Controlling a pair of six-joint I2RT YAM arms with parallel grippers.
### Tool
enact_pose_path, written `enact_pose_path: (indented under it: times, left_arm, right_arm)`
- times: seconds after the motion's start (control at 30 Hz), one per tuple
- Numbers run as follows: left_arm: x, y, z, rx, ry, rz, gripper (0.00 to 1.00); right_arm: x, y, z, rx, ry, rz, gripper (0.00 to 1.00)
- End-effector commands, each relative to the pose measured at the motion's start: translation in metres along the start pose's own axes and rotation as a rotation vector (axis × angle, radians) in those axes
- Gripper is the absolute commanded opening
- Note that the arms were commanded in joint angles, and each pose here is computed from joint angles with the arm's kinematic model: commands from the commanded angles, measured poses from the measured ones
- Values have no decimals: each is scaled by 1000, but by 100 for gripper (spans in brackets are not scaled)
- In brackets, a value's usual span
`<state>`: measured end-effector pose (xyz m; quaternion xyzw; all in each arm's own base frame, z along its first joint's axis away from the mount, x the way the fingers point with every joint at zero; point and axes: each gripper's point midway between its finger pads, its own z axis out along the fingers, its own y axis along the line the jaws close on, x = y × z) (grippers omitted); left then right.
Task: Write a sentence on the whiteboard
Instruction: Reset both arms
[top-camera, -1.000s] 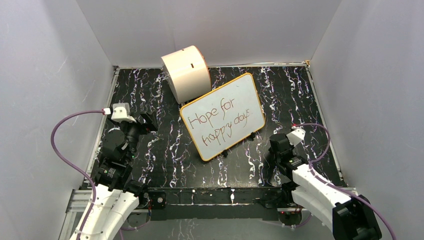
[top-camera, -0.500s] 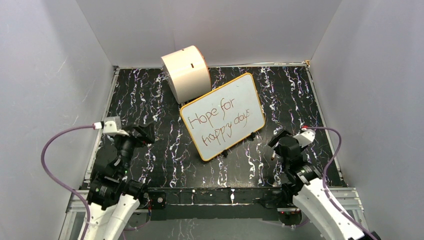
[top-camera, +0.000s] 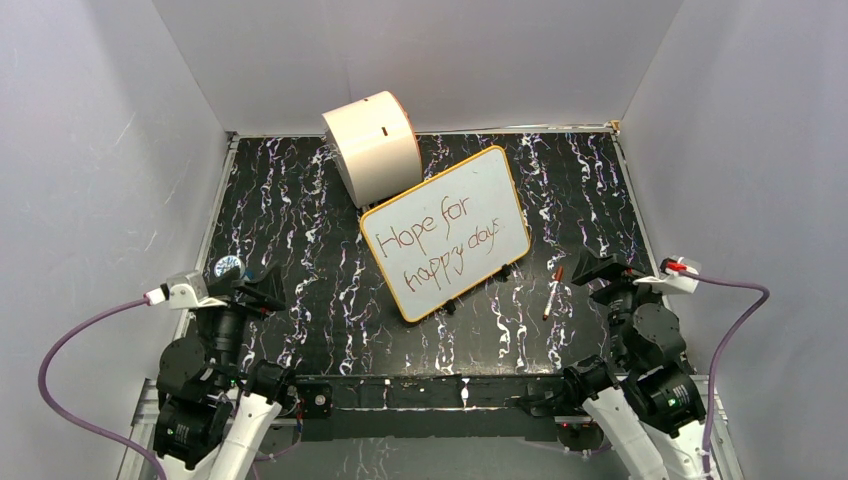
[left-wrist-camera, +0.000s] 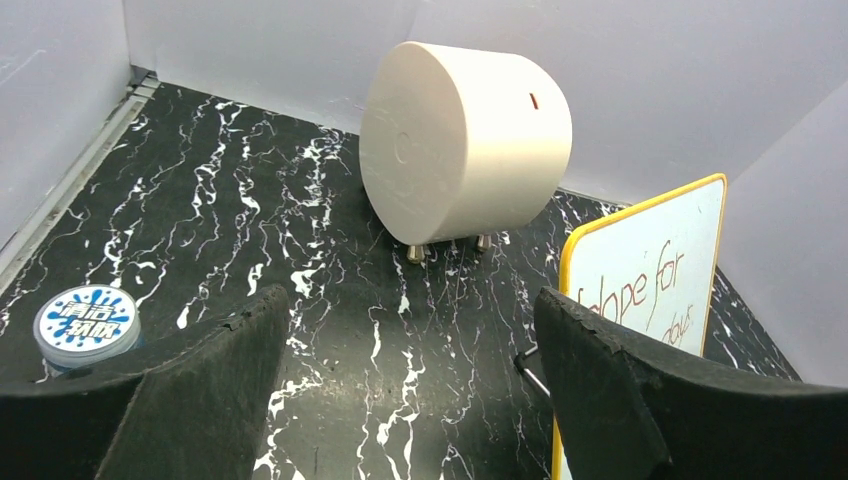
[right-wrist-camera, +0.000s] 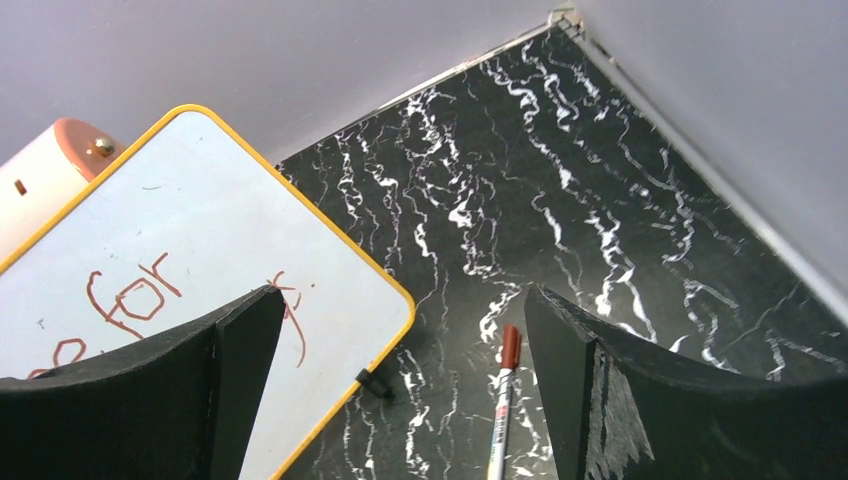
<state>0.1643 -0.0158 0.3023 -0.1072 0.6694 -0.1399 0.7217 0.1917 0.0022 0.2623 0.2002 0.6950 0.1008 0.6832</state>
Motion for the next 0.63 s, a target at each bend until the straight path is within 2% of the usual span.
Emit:
enact_pose_path:
  times: [0.0,0.2,0.6]
  left_arm:
    - [-16,8,-11,-47,-46,-36,89]
    - [-14,6,-15,-30,-33,-26,89]
    - [-12,3,-18,-9,-19,-30,89]
  right_arm:
    - [-27,-1,-12,-30,-67,-99,99]
    - [-26,-4,-16,-56,-105,-103,99]
    - [-19,-3,-16,-65,-81,-100,99]
